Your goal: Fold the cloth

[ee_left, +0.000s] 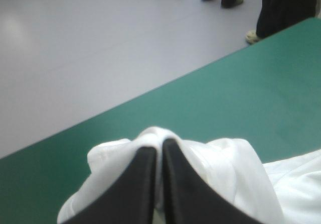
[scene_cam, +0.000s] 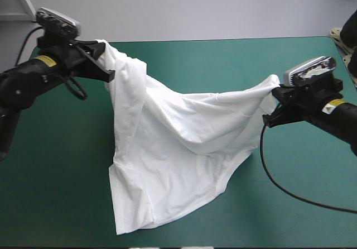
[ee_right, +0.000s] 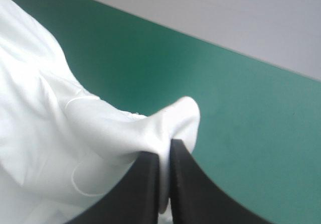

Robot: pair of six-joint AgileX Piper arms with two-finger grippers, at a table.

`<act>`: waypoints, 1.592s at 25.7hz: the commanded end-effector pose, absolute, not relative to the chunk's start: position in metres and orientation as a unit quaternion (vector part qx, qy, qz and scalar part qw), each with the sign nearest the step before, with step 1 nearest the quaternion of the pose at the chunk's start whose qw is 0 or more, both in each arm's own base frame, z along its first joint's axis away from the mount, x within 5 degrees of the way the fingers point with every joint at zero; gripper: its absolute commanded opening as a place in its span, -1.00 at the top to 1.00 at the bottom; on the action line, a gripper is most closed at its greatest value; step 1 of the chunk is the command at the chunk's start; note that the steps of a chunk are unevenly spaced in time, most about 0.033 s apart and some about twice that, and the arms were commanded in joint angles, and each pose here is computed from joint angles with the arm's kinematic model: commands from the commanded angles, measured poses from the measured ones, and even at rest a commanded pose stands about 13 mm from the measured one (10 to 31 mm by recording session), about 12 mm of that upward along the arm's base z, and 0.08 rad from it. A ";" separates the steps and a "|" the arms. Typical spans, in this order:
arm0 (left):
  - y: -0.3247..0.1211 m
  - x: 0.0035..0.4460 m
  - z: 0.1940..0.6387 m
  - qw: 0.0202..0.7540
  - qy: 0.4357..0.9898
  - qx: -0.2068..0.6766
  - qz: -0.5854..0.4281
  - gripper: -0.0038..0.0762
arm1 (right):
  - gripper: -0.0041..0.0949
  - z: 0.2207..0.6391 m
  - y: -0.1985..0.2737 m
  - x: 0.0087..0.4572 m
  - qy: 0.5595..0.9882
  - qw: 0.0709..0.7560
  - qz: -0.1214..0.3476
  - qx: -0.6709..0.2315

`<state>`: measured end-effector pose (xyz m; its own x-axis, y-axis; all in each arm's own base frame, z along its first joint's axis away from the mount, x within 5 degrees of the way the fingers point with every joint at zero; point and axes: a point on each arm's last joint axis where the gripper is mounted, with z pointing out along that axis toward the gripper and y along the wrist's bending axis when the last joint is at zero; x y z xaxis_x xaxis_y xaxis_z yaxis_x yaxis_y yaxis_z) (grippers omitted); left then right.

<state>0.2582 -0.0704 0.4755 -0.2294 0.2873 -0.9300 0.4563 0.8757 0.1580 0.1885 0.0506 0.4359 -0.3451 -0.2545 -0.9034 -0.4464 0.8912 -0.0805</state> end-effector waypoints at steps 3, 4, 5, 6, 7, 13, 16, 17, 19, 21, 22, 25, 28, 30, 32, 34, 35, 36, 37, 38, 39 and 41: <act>-0.077 0.321 0.445 0.613 0.765 0.190 -0.062 0.86 | 0.92 0.400 0.054 0.251 0.819 0.536 0.069 -0.194; -0.078 0.335 0.437 0.613 0.766 0.185 -0.059 0.86 | 0.92 0.392 0.055 0.266 0.822 0.533 0.063 -0.190; -0.083 0.361 0.417 0.597 0.779 0.184 -0.057 0.86 | 0.92 0.376 0.056 0.294 0.828 0.526 0.053 -0.187; -0.085 0.373 0.406 0.587 0.786 0.185 -0.057 0.86 | 0.92 0.367 0.056 0.309 0.834 0.516 0.049 -0.187; -0.089 0.393 0.388 0.570 0.798 0.187 -0.057 0.86 | 0.92 0.349 0.055 0.337 0.849 0.493 0.048 -0.182; -0.094 0.418 0.360 0.543 0.813 0.204 -0.050 0.85 | 0.83 0.340 0.050 0.386 0.853 0.487 0.032 -0.184; -0.095 0.418 0.359 0.538 0.816 0.204 -0.053 0.53 | 0.34 0.340 0.050 0.388 0.851 0.491 0.030 -0.183; -0.095 0.417 0.358 0.531 0.820 0.206 -0.055 0.27 | 0.10 0.340 0.050 0.388 0.852 0.491 0.032 -0.179; -0.096 0.415 0.355 0.518 0.827 0.212 -0.059 -0.06 | -0.12 0.341 0.050 0.388 0.850 0.496 0.030 -0.178; -0.096 0.412 0.353 0.497 0.837 0.220 -0.066 -0.23 | -0.22 0.345 0.048 0.388 0.843 0.507 0.019 -0.180; -0.097 0.408 0.354 0.488 0.840 0.225 -0.069 -0.22 | -0.22 0.348 0.048 0.387 0.840 0.510 0.013 -0.183; -0.094 0.391 0.370 0.476 0.842 0.246 -0.063 -0.10 | -0.17 0.372 0.046 0.376 0.827 0.531 0.001 -0.187; -0.087 0.364 0.396 0.471 0.843 0.256 -0.049 -0.08 | -0.15 0.407 0.042 0.356 0.799 0.573 -0.011 -0.183; -0.084 0.341 0.411 0.451 0.851 0.264 -0.055 -0.08 | -0.15 0.428 0.038 0.341 0.786 0.595 -0.004 -0.165; -0.079 0.309 0.424 0.427 0.865 0.255 -0.074 -0.08 | -0.15 0.445 0.037 0.323 0.777 0.610 0.006 -0.152; -0.079 0.277 0.424 0.402 0.875 0.248 -0.110 -0.08 | -0.15 0.457 0.037 0.307 0.773 0.616 0.016 -0.150; -0.080 0.266 0.422 0.396 0.875 0.247 -0.125 -0.08 | -0.15 0.459 0.037 0.303 0.774 0.614 0.019 -0.151; -0.082 0.250 0.417 0.388 0.876 0.247 -0.147 -0.08 | -0.15 0.461 0.037 0.300 0.775 0.613 0.020 -0.152; -0.083 0.238 0.416 0.388 0.873 0.251 -0.157 -0.08 | -0.15 0.460 0.037 0.299 0.777 0.610 0.022 -0.152; -0.086 0.224 0.406 0.374 0.875 0.256 -0.170 -0.08 | -0.15 0.461 0.037 0.297 0.778 0.609 0.024 -0.153; -0.088 0.210 0.397 0.362 0.877 0.261 -0.176 -0.08 | -0.15 0.460 0.038 0.297 0.781 0.605 0.026 -0.154; -0.092 0.184 0.375 0.329 0.882 0.279 -0.188 -0.08 | -0.15 0.459 0.038 0.296 0.785 0.599 0.029 -0.155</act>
